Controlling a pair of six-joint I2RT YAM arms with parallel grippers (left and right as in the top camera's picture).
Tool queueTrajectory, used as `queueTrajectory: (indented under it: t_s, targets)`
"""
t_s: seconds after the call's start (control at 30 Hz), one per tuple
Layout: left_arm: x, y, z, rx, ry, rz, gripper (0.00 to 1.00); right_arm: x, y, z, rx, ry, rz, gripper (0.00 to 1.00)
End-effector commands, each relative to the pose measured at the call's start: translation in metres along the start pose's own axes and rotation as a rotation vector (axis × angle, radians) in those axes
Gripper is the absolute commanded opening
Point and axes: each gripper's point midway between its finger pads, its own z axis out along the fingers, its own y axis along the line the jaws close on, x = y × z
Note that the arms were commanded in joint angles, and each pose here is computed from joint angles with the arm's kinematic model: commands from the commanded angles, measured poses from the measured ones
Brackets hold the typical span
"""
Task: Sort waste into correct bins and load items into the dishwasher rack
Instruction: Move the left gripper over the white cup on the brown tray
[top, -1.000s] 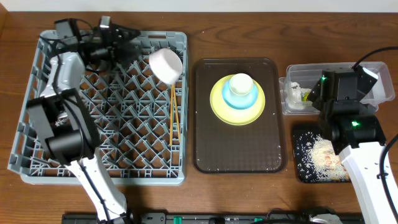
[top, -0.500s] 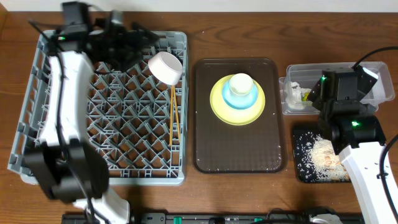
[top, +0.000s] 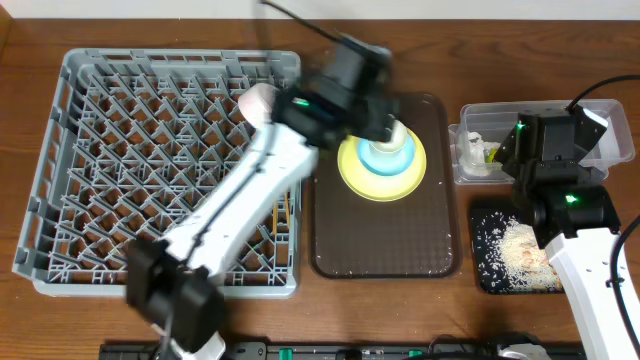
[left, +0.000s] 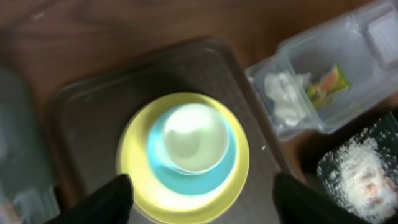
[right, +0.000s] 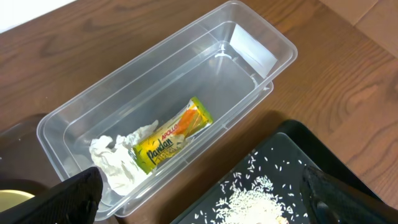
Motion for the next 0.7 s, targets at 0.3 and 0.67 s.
queueTrajectory:
  t_s: [0.3, 0.67]
  targets:
    - [0.029, -0.022, 0.086, -0.091, 0.037, 0.147, 0.47, -0.006, -0.003, -0.003, 0.008, -0.019, 0.024, 0.99]
    - [0.051, -0.013, 0.115, -0.112, 0.101, 0.149, 0.41, -0.006, -0.003, -0.003, 0.008, -0.019, 0.024, 0.99]
